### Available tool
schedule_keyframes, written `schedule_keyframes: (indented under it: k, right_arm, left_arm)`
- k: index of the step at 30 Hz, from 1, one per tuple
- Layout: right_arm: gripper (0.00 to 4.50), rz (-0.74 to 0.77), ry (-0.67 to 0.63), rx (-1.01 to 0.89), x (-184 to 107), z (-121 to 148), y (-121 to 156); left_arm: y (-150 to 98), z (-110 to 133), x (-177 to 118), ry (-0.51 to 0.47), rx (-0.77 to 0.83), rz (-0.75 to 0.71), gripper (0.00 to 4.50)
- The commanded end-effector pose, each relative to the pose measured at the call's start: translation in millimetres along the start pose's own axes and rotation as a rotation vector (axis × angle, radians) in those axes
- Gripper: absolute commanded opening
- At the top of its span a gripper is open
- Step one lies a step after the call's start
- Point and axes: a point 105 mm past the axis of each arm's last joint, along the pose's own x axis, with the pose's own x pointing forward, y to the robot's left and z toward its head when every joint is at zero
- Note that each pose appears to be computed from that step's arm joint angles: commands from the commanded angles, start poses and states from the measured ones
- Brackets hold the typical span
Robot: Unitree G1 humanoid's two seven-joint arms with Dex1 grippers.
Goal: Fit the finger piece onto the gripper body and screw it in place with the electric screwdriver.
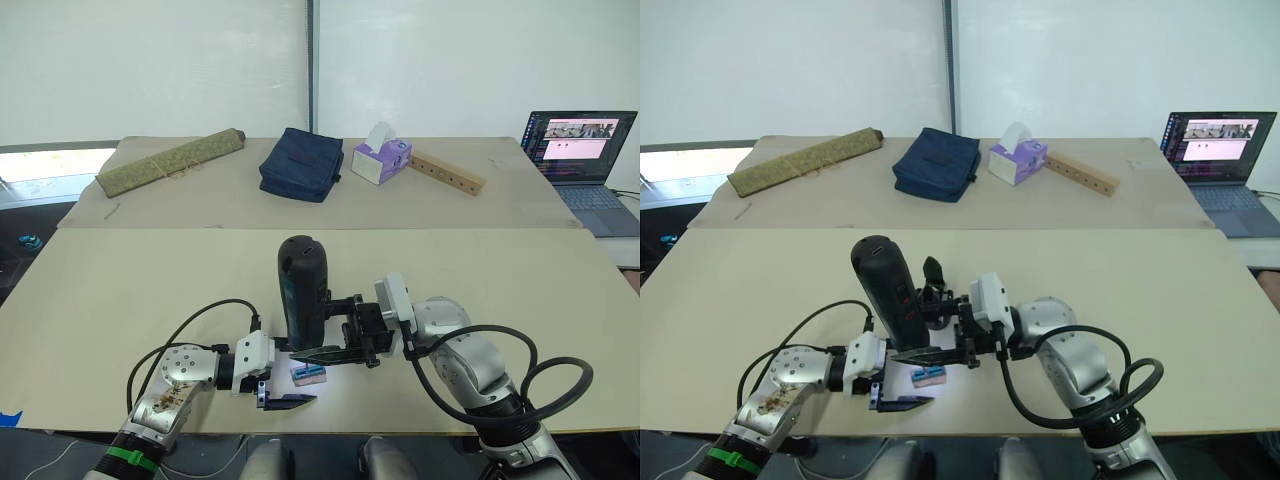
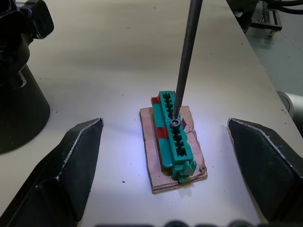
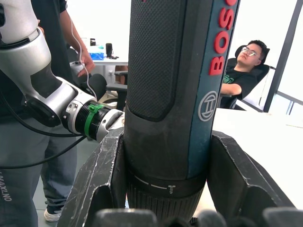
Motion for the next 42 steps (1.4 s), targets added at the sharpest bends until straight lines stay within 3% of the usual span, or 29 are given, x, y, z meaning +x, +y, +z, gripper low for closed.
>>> schedule_keyframes:
  k: [1, 42]
  right_arm:
    - [1.95, 0.012, -0.034, -0.049, 1.5, 13.6, -1.5]
    - [1.95, -0.004, 0.037, -0.012, -3.3, -0.8, -1.5]
  left_arm:
    - [-11.8, -17.4, 5.6, 0.04, -0.079, -0.026, 4.46]
    - [-10.9, -15.6, 6.4, 0.039, -0.082, -0.026, 4.46]
